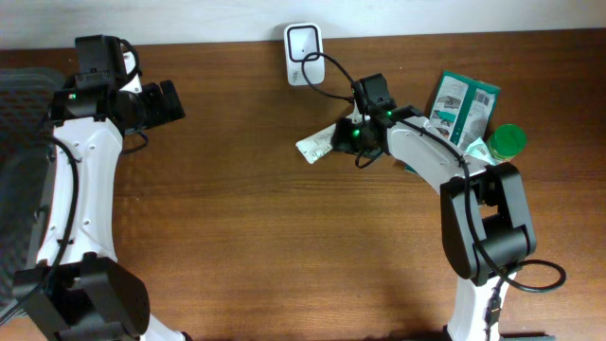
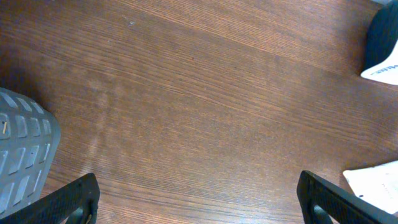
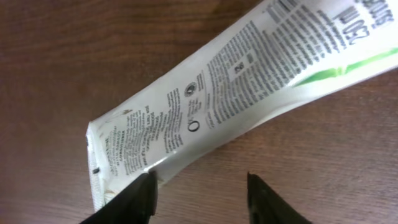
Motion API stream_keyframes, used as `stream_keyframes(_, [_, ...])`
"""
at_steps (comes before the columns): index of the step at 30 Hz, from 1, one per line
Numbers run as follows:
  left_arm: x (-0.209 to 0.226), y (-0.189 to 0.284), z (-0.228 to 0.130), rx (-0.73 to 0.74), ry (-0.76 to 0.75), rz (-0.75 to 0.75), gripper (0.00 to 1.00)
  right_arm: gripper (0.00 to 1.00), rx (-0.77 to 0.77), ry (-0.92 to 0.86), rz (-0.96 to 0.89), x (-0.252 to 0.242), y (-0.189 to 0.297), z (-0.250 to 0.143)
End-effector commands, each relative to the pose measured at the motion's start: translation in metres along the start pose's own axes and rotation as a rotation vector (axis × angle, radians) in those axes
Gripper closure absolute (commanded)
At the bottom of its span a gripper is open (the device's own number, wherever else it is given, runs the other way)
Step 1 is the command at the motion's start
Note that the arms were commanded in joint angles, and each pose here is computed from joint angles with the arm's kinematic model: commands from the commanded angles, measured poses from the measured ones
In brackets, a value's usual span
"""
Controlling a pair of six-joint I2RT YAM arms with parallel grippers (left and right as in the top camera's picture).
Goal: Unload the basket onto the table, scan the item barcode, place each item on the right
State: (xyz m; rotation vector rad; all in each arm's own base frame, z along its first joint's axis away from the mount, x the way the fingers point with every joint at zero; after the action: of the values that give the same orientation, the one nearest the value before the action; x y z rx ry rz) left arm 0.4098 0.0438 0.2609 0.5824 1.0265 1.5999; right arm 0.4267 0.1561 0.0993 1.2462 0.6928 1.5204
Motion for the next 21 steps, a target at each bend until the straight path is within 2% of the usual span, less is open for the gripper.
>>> stream_keyframes(1, [0.0,0.005,0.003,-0.017,-0.004,-0.003,0.01,0.39,-0.035,-0.169,0.042,0.007,0.01,0.009])
stream_keyframes(4, [0.0,0.005,0.003,-0.017,-0.004,-0.003,0.01,0.42,-0.077,-0.26,0.02,0.003,-0.003,0.015])
stream_keyframes(8, [0.0,0.005,0.003,-0.017,-0.003,-0.003,0.01,0.54,-0.087,-0.281,0.011,-0.004,-0.025,0.016])
stream_keyframes(13, [0.0,0.005,0.003,-0.017,-0.003,-0.003,0.01,0.56,-0.062,-0.264,0.006,-0.001,-0.045,0.007])
stream_keyframes(14, [0.0,0.005,0.003,-0.017,-0.004,-0.003,0.01,0.58,-0.067,-0.255,0.014,0.002,-0.048,0.006])
stream_keyframes(15, [0.0,0.005,0.003,-0.017,-0.004,-0.003,0.01,0.7,-0.062,-0.243,0.014,0.004,-0.048,0.005])
stream_keyframes(16, [0.0,0.005,0.003,-0.017,-0.003,-0.003,0.01,0.78,-0.053,-0.197,0.017,0.004,-0.048,0.004])
stream_keyframes(18, [0.0,0.005,0.003,-0.017,-0.004,-0.003,0.01,0.83,-0.027,-0.085,0.063,0.008,-0.047,0.002])
stream_keyframes(21, [0.0,0.005,0.003,-0.017,-0.004,-0.003,0.01,0.9,0.039,0.097,0.304,0.03,-0.031,0.002])
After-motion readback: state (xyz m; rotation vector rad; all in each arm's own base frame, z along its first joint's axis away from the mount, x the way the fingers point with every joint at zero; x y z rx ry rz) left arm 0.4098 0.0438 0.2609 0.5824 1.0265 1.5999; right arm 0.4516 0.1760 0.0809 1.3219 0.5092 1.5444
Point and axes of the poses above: each gripper's point midway between its finger pads, its own y axis back along the fingers, its own x axis along the line the jaws close on, z = x × y, the point moved 7 cm from there along y, back along the fingers, and after that the axes turned 2 degrees about y, right-handed, at the moved point
